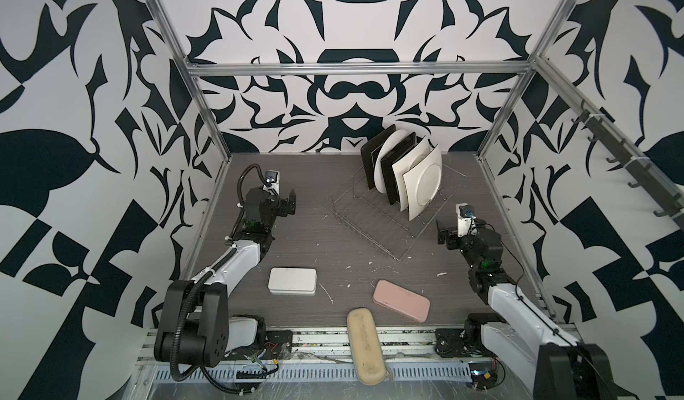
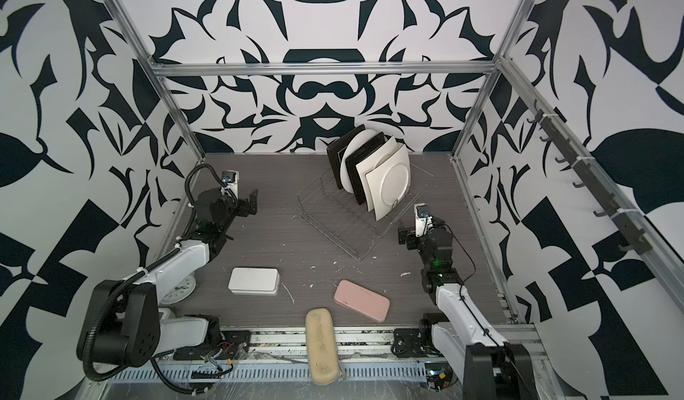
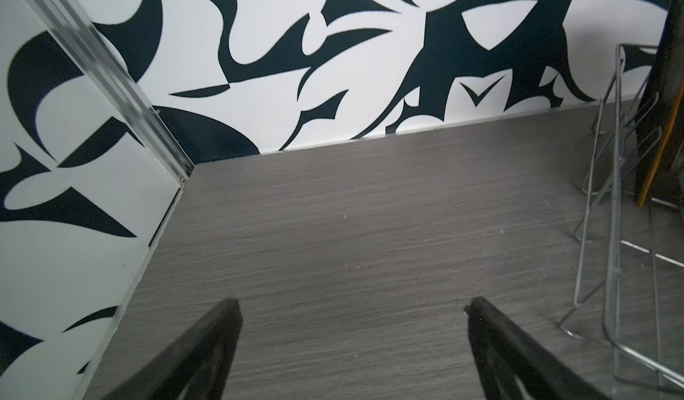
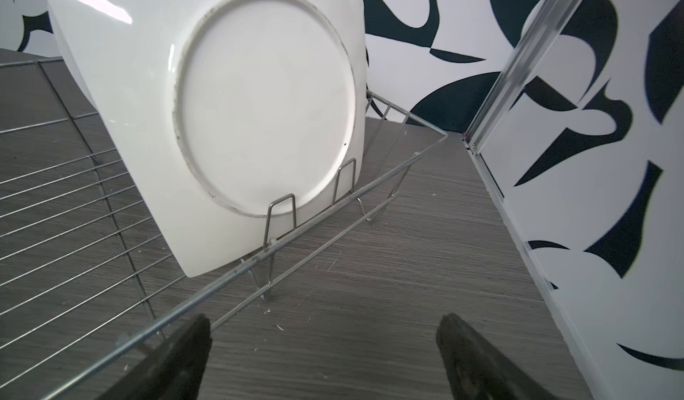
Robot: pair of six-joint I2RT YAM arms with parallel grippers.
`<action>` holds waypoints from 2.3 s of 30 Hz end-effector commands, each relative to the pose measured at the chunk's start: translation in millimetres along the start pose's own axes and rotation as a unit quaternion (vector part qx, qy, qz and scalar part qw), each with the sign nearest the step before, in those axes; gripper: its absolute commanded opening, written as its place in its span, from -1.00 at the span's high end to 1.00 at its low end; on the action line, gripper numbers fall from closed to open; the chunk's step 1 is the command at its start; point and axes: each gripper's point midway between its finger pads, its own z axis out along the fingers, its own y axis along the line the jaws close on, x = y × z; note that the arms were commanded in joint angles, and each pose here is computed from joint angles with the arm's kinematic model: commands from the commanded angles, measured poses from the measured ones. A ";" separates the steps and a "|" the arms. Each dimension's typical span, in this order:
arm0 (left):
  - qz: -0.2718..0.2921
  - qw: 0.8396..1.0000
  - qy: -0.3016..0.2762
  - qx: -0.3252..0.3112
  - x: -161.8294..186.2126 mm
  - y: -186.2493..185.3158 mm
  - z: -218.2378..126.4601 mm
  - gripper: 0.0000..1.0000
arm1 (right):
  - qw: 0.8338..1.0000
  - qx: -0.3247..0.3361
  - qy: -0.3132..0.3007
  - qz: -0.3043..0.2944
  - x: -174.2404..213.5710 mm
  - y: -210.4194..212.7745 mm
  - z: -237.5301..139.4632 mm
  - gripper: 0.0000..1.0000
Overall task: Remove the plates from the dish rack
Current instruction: 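Raise the right arm and swing the right gripper over the dish rack, then lower the right gripper between the plates toward the speckled plate while the left arm lifts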
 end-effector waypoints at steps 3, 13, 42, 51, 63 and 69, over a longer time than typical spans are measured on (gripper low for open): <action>-0.021 0.999 0.046 0.009 14.7 -7.4 -13.4 -0.98 | 0.998 0.039 -0.008 0.041 -20.4 -14.2 -22.7 -0.79; -0.052 0.996 0.075 0.021 31.1 -20.0 -24.3 -0.98 | 0.985 0.087 0.048 0.139 -86.4 -22.4 -37.0 -0.59; -0.081 0.990 0.101 0.063 42.3 -55.0 -21.0 -0.98 | 0.921 0.349 0.106 0.138 -203.2 129.6 68.4 -0.69; -0.087 0.988 0.112 0.068 39.6 -59.2 -14.2 -0.98 | 0.932 0.355 -0.010 0.074 -226.4 171.4 50.3 -0.66; -0.103 0.978 0.179 0.008 58.5 -40.0 -24.7 -0.98 | 0.934 0.342 -0.092 0.040 -172.6 216.9 47.5 -0.40; -0.130 0.974 0.185 -0.008 70.3 -28.7 -31.7 -0.99 | 0.936 0.341 -0.085 0.036 -154.5 226.1 54.9 -0.40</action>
